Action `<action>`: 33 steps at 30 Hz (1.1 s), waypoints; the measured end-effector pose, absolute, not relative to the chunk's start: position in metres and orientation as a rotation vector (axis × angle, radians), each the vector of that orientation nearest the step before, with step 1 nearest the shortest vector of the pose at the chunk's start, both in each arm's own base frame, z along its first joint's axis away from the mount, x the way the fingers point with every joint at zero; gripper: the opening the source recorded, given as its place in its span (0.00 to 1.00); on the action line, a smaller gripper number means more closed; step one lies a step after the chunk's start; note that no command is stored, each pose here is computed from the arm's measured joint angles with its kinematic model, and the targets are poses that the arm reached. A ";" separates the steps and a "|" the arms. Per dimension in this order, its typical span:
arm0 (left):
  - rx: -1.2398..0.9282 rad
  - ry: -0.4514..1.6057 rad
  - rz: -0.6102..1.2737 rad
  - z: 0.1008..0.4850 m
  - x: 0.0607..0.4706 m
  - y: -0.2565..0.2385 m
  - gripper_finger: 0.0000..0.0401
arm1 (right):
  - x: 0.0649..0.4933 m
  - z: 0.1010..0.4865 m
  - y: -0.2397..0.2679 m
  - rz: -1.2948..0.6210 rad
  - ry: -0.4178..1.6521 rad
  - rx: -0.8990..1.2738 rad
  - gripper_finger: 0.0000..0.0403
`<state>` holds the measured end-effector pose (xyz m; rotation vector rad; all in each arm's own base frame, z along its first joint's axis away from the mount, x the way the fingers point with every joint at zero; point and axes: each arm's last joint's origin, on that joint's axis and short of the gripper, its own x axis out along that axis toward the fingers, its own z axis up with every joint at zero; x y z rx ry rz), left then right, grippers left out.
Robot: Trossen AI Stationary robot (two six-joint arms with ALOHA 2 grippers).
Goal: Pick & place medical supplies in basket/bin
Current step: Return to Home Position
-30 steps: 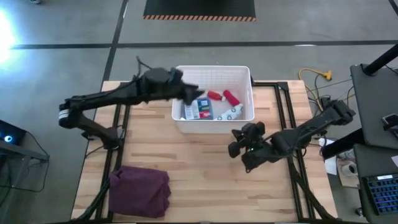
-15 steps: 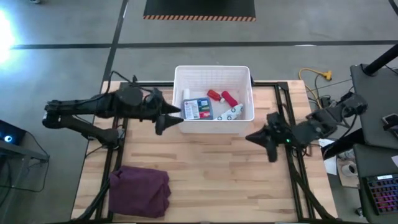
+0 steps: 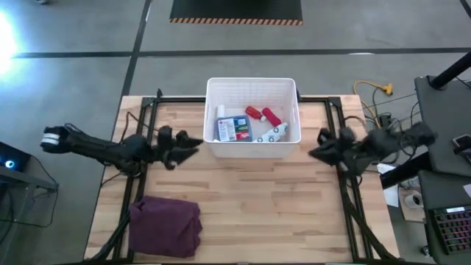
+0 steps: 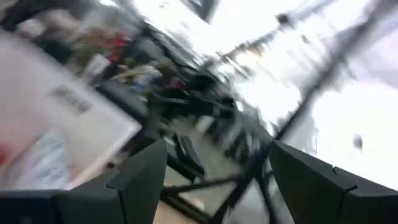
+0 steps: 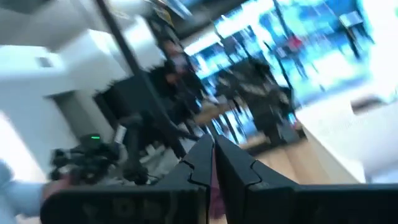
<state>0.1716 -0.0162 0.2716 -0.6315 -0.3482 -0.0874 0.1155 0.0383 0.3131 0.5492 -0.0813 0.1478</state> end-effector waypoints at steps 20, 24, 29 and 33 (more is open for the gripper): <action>-0.340 -0.364 -0.175 0.206 0.108 0.000 0.67 | 0.062 0.261 0.012 0.227 -0.199 0.318 0.03; -0.292 -0.397 -0.143 0.208 0.096 0.009 0.67 | 0.077 0.243 0.013 0.132 -0.203 0.313 0.03; -0.304 -0.333 -0.188 0.201 0.089 0.011 0.67 | 0.089 0.203 0.014 0.114 -0.341 0.348 0.03; -0.346 -0.265 -0.145 0.195 0.092 0.013 0.67 | 0.089 0.204 0.012 0.066 -0.348 0.325 0.03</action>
